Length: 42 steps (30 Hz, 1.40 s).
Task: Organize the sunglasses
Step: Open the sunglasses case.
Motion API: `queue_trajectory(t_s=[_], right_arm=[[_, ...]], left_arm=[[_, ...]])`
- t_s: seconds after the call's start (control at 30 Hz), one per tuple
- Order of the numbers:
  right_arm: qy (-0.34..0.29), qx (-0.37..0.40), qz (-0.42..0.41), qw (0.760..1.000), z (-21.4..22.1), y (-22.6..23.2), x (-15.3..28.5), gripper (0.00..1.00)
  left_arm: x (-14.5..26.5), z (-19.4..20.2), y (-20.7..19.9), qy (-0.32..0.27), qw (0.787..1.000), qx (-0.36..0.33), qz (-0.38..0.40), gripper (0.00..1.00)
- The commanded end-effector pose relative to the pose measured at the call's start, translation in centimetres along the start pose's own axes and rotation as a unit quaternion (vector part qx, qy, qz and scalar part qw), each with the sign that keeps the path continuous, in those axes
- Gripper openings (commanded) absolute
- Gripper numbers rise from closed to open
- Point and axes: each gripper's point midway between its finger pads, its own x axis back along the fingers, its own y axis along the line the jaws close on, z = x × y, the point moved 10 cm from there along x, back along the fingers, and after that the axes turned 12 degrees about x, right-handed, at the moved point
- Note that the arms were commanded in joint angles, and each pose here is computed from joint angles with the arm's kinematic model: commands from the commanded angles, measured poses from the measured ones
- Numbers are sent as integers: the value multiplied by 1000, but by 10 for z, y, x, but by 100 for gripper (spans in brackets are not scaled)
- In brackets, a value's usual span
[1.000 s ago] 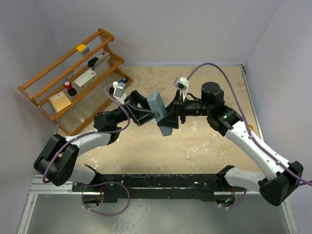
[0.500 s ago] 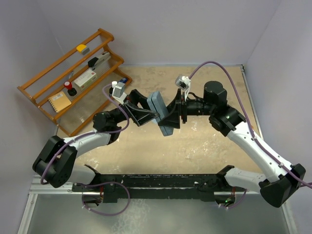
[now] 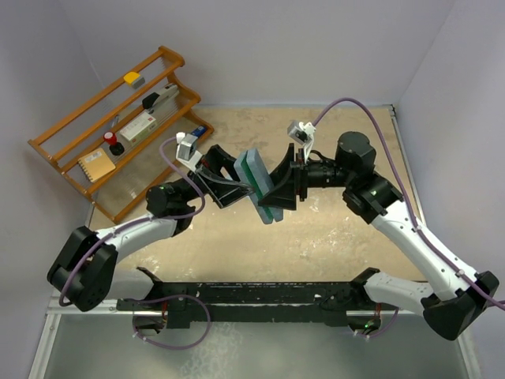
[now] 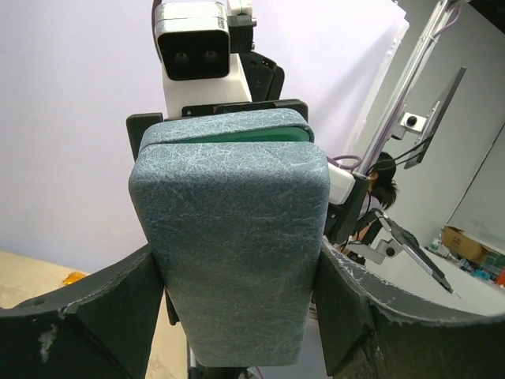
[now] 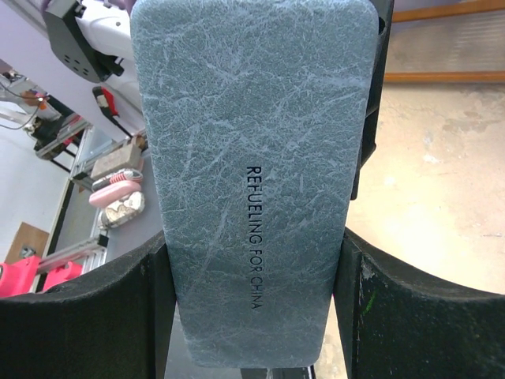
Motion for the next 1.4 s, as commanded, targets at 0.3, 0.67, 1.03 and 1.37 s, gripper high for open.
queue_trajectory(t_s=[0.3, 0.67, 1.03, 1.37], right_arm=[[-100, 109, -106, 983, -58, 61, 27, 0], [-129, 93, -146, 976, -70, 69, 27, 0], [-141, 67, -164, 974, -77, 65, 20, 0], [-157, 50, -181, 970, -81, 64, 18, 0]], left_arm=[[-3, -7, -49, 10, 988, -101, 115, 0], [-2, -8, -61, 9, 986, -109, 129, 0], [-2, -9, -66, 9, 984, -116, 136, 0], [2, -9, -79, 4, 980, -131, 147, 0]])
